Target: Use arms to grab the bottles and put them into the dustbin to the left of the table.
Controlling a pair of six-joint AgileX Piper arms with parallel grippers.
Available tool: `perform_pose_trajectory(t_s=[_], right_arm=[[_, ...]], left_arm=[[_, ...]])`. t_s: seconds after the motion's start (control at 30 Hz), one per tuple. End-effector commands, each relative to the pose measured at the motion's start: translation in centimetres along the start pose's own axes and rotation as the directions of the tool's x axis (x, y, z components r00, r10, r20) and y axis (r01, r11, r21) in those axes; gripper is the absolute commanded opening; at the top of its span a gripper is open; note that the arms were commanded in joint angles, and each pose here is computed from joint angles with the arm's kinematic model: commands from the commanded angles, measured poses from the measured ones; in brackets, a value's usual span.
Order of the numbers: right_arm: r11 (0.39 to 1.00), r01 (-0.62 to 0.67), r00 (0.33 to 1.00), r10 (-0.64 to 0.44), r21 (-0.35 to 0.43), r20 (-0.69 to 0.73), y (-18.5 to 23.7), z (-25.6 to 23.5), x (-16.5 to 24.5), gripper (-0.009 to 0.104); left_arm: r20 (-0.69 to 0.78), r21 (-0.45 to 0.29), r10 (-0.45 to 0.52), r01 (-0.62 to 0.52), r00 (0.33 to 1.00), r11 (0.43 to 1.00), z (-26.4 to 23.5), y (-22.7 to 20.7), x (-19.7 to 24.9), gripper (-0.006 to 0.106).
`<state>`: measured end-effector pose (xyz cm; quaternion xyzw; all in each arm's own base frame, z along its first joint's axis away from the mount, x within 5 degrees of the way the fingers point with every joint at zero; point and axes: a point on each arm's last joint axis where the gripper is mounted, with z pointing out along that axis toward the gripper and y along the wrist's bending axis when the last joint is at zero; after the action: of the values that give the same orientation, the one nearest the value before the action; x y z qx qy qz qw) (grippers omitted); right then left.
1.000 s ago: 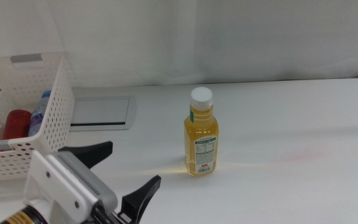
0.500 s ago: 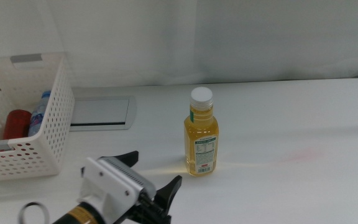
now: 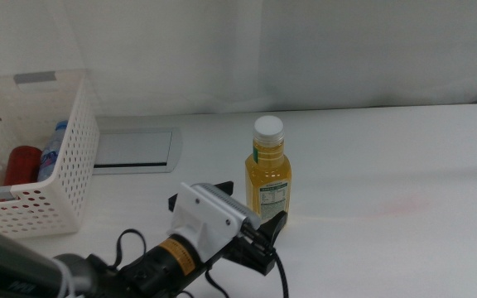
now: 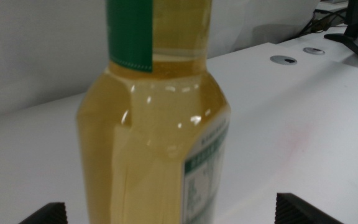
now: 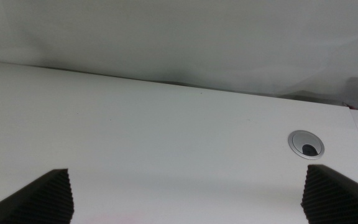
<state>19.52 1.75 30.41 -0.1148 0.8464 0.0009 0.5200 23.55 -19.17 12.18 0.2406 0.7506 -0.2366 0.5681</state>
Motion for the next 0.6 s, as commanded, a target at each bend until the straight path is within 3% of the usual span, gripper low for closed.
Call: perform_pose_trajectory(t_s=[0.0,0.57], right_arm=[[1.0,0.002,1.0,-0.002,0.014,0.016,-0.2,-0.1,0.0,0.1],[1.0,0.001,1.0,-0.002,0.02,0.03,-0.2,-0.1,-0.2,0.1]], left_arm=[[-0.005,0.012,-0.018,0.018,1.0,1.0,1.2,-0.2,0.1,0.087],[-0.067,-0.004,-0.071,0.071,0.995,0.997,7.5,0.0,-0.1,0.084]])
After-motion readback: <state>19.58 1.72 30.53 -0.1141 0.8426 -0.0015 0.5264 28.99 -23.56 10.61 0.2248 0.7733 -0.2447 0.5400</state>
